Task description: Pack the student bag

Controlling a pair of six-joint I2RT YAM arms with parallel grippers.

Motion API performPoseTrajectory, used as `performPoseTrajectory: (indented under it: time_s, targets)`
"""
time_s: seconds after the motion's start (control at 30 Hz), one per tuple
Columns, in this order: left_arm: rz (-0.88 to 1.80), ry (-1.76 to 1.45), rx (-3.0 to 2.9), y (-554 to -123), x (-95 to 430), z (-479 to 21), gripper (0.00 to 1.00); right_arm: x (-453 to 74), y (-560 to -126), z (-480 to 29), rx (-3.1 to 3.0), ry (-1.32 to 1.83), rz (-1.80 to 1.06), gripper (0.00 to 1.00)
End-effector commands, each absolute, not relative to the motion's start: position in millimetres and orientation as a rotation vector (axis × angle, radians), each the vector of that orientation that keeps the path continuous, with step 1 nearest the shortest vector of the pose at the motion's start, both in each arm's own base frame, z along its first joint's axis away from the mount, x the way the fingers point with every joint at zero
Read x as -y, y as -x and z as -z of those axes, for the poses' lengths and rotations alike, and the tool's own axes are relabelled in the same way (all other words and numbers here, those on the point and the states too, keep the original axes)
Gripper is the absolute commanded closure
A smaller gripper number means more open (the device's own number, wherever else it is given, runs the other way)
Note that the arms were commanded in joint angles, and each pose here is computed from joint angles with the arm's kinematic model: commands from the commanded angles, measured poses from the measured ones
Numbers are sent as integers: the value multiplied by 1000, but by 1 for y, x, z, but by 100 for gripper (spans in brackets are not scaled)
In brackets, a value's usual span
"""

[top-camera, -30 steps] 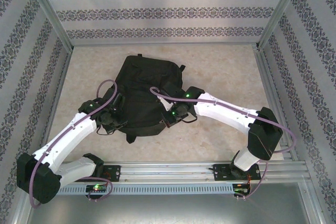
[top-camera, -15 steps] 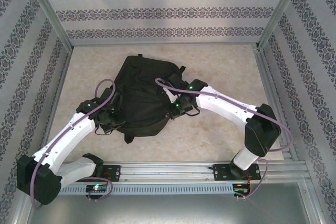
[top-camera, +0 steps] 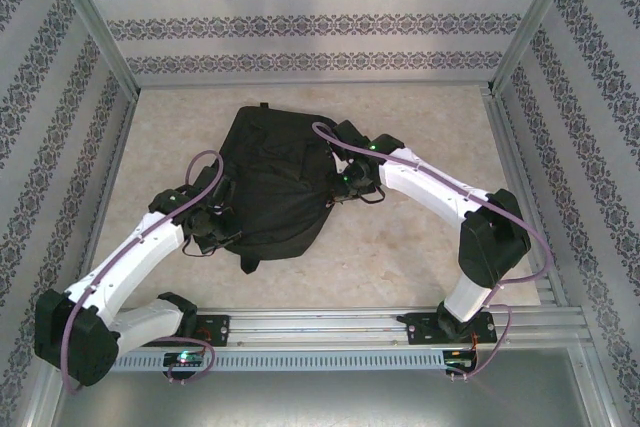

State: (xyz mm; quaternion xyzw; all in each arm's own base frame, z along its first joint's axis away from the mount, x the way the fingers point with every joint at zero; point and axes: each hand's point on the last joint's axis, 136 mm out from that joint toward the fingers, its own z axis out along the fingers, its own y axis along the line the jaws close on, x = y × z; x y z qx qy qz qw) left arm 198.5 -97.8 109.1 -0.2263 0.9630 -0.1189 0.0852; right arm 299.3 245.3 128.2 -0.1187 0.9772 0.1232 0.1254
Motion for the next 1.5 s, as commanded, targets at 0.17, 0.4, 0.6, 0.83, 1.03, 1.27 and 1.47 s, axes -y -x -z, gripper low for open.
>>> performPoseTrajectory:
  time_s: [0.17,0.4,0.6,0.83,1.03,1.27,1.47]
  targets:
    - [413,538,-2921,-205,122,-100,100,-227,-327,-131,-2799,198,-324,100]
    - [521,327,-2949,-208,161,-103,100,-218,-321,-152,-2736,191,-330,77]
    - [565,119,-2923,-200,178,-116,86,-193,-310,-197,-2563,169,-319,15]
    - [652,-67,-2609,-219,172,-179,0,-157,-295,-247,-2312,151,-290,2]
    - [16,176,-2193,-272,47,-206,0,-103,-308,-253,-2013,12,-116,2]
    - [-419,213,-1984,-290,-33,-188,0,-50,-330,-212,-2033,9,199,2]
    - [-226,266,-1923,-310,-36,-125,0,-22,-323,-154,-1890,91,199,2]
